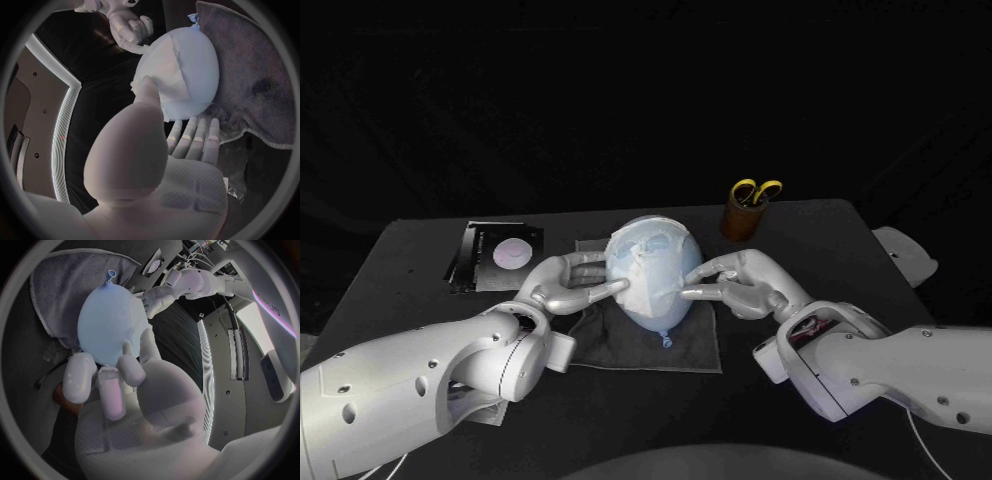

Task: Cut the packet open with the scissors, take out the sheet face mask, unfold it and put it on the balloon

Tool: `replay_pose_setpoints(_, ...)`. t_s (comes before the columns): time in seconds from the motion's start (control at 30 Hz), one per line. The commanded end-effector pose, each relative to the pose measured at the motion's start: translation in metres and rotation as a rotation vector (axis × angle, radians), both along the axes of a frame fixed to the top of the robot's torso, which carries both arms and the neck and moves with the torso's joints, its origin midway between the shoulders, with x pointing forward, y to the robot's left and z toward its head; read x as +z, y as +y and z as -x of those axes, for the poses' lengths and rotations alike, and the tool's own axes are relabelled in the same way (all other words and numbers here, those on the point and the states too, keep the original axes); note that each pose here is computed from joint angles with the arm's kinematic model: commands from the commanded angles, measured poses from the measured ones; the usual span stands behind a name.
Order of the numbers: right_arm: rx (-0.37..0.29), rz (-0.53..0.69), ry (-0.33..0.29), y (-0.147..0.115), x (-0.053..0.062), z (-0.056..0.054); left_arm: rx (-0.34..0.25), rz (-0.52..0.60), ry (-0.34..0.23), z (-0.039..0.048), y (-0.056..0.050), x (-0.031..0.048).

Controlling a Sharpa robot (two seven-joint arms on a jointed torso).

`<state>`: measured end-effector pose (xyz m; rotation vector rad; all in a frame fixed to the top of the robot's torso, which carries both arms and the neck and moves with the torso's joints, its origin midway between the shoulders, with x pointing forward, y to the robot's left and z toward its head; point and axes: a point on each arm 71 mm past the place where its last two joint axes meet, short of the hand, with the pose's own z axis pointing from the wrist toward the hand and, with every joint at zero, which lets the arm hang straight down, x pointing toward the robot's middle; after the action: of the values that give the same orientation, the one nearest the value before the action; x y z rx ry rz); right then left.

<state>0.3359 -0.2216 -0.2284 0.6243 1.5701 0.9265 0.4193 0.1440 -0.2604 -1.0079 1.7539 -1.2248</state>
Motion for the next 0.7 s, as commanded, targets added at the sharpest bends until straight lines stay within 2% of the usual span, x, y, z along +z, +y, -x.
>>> replay_pose_setpoints(0.03,0.012,0.022,-0.027,0.0034,0.0016,0.0001,-0.009,0.004,0.005,0.0014,-0.0030,0.0004)
replay_pose_setpoints(0.7,-0.003,0.048,-0.019,0.0099,-0.0046,-0.0068,-0.008,0.002,0.010,0.0018,-0.0037,0.0001)
